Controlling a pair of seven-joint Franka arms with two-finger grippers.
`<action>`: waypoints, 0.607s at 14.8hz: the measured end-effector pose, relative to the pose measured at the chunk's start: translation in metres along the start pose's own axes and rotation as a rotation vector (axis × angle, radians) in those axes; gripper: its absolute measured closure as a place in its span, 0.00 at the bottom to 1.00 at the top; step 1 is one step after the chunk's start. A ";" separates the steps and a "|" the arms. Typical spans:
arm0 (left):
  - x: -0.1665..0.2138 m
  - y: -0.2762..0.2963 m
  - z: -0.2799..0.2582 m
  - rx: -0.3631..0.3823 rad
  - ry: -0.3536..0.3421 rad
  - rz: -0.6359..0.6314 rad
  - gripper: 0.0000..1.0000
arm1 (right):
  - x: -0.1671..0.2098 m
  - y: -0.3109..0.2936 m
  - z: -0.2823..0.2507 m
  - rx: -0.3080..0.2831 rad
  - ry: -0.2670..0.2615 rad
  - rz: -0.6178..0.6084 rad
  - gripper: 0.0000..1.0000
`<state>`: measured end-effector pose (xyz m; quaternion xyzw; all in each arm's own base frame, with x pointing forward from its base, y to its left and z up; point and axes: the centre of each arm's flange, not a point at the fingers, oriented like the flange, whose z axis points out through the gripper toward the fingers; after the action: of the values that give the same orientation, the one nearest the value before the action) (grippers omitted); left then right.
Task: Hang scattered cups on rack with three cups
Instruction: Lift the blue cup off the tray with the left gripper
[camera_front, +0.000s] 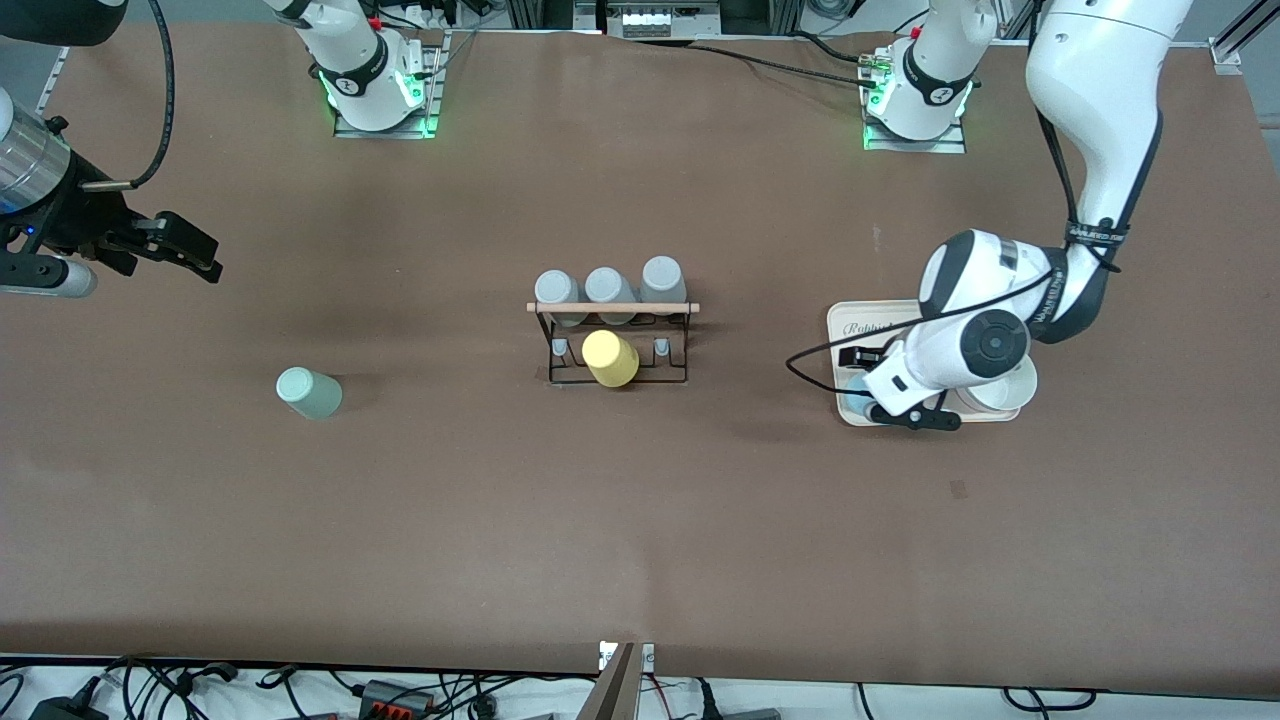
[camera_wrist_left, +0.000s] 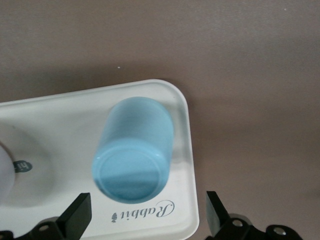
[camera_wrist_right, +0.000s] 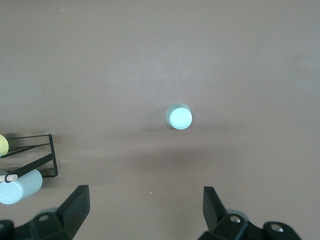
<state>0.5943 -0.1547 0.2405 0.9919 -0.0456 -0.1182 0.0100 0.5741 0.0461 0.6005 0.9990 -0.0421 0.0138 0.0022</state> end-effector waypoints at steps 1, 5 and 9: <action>0.001 0.000 0.002 0.017 0.011 0.010 0.00 | 0.000 0.000 0.000 0.000 0.000 0.000 0.00; 0.006 -0.004 0.009 0.036 0.039 0.014 0.14 | 0.000 0.000 0.000 0.000 0.000 0.000 0.00; 0.008 -0.007 0.010 0.036 0.045 0.009 0.36 | 0.000 0.000 -0.001 0.000 0.002 -0.001 0.00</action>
<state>0.5999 -0.1488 0.2284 0.9941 -0.0518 -0.0949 -0.0065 0.5738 0.0465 0.6015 0.9990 -0.0418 0.0147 0.0021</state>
